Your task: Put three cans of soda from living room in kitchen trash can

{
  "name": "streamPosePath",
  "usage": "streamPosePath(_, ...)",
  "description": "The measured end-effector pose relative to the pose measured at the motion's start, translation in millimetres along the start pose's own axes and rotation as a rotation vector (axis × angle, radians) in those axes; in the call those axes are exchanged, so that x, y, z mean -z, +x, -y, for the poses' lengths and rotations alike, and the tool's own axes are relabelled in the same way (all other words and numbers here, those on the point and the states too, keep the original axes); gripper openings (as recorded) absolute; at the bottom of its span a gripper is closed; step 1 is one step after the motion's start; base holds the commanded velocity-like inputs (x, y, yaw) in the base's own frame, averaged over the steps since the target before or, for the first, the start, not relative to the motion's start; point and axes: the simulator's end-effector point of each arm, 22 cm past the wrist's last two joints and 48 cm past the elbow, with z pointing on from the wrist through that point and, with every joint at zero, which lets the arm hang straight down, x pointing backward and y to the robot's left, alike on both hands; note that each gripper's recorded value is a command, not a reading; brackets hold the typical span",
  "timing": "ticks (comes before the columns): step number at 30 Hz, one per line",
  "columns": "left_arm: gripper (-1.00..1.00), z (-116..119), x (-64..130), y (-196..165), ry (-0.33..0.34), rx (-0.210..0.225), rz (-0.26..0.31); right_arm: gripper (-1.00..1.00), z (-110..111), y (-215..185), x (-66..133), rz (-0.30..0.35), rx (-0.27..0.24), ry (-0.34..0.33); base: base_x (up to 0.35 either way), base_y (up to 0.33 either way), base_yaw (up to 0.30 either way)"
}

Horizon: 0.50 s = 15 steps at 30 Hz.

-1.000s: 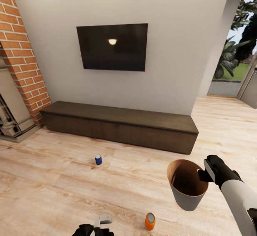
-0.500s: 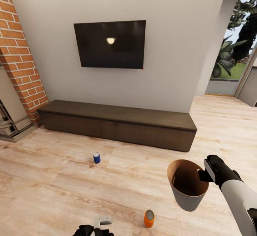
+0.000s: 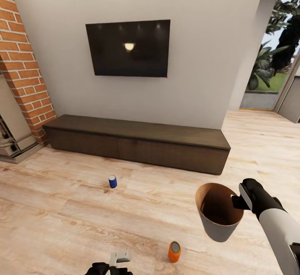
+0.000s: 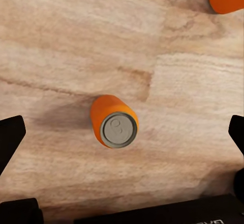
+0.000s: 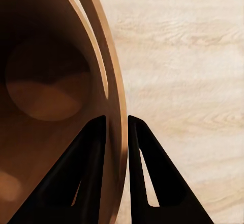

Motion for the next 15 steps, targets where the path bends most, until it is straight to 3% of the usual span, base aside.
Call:
streamPosePath(5, 1.00, -2.3, -9.5, 4.5, 0.000, 0.000, 0.000, -1.00, 0.4, -10.2, 1.2, 0.036, -0.018, -0.008, 0.000, 0.000, 0.000)
streamPosePath(10, 1.00, -4.5, -19.0, 8.7, 0.000, 0.000, 0.001, -1.00, -2.7, -14.2, 7.9, 0.034, -0.078, -0.056, 0.000, 0.000, 0.000)
streamPosePath(13, 1.00, -5.9, -24.7, 11.2, 0.000, -0.001, 0.002, -1.00, 2.8, -35.9, 21.5, 0.110, -0.104, -0.059, 0.000, 0.000, 0.000)
streamPosePath(15, 1.00, -6.8, -28.7, 13.1, 0.000, -0.001, 0.002, -1.00, 3.0, -36.0, 20.1, 0.118, -0.106, -0.057, 0.000, 0.000, 0.000)
